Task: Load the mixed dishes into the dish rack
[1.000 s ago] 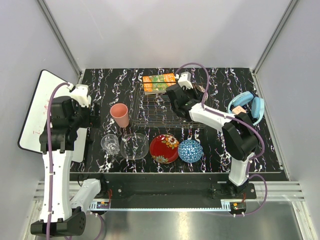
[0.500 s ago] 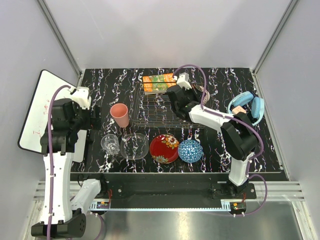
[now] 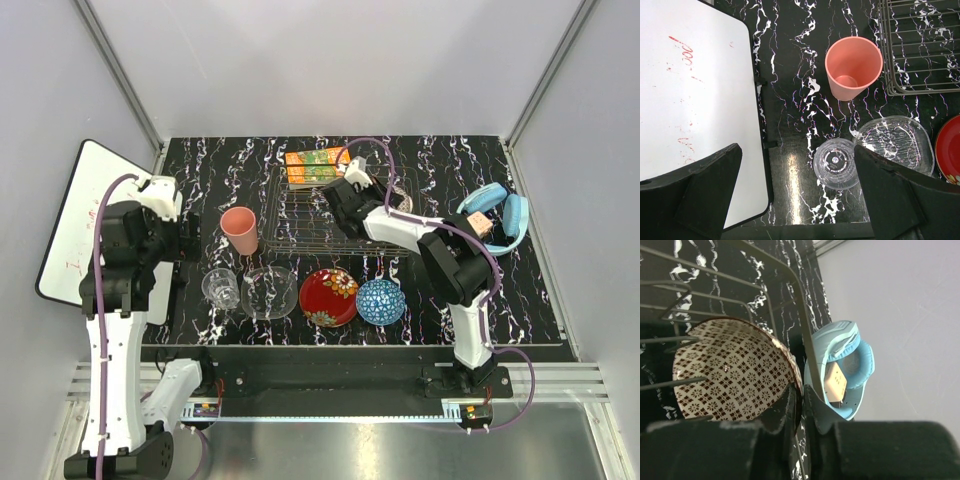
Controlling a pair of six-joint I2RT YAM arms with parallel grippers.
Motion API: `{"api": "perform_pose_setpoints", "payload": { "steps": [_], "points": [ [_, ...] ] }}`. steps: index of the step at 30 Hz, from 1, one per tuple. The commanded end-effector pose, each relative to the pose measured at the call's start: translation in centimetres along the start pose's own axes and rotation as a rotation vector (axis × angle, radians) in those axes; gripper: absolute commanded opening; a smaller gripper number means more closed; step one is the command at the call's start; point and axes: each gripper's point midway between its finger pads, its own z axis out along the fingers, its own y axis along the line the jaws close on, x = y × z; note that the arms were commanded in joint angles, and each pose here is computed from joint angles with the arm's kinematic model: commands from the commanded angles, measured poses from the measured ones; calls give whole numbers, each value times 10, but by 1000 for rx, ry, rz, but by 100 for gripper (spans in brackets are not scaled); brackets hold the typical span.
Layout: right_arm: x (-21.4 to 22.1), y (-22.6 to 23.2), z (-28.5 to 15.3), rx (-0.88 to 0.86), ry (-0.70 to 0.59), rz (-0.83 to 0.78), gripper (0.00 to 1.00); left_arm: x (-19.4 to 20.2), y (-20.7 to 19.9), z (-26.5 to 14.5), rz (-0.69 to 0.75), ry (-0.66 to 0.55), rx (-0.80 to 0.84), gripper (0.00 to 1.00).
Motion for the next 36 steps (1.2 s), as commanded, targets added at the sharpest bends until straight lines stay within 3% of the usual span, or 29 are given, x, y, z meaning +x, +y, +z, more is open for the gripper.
{"api": "perform_pose_setpoints", "payload": {
  "steps": [1, 5, 8, 14, 19, 22, 30, 36],
  "points": [
    [-29, -2, -15, -33, -31, 136, 19, -8, -1, 3, 3, -35, 12, 99],
    [-33, 2, -23, -91, -27, 148, 65, -8, -7, 4, 5, -36, 49, 99],
    [-39, -4, -30, -126, -24, 188, 88, -11, -12, 3, 8, -45, 78, 99],
    [-60, -60, -68, -293, -13, 433, 91, -29, -24, -4, 66, -84, 119, 99],
    [-46, -151, -89, -398, -19, 766, 87, -53, -90, -15, 295, -123, 244, 99],
    [-19, -192, -93, -420, -7, 949, 86, -47, -123, -1, 419, -58, 288, 99],
    [46, -251, -118, -430, -9, 1258, 83, 8, -262, 4, 791, 21, 513, 99],
    [73, -253, -125, -441, 36, 1286, 82, 60, -356, -5, 981, 49, 659, 99]
  ]
}}
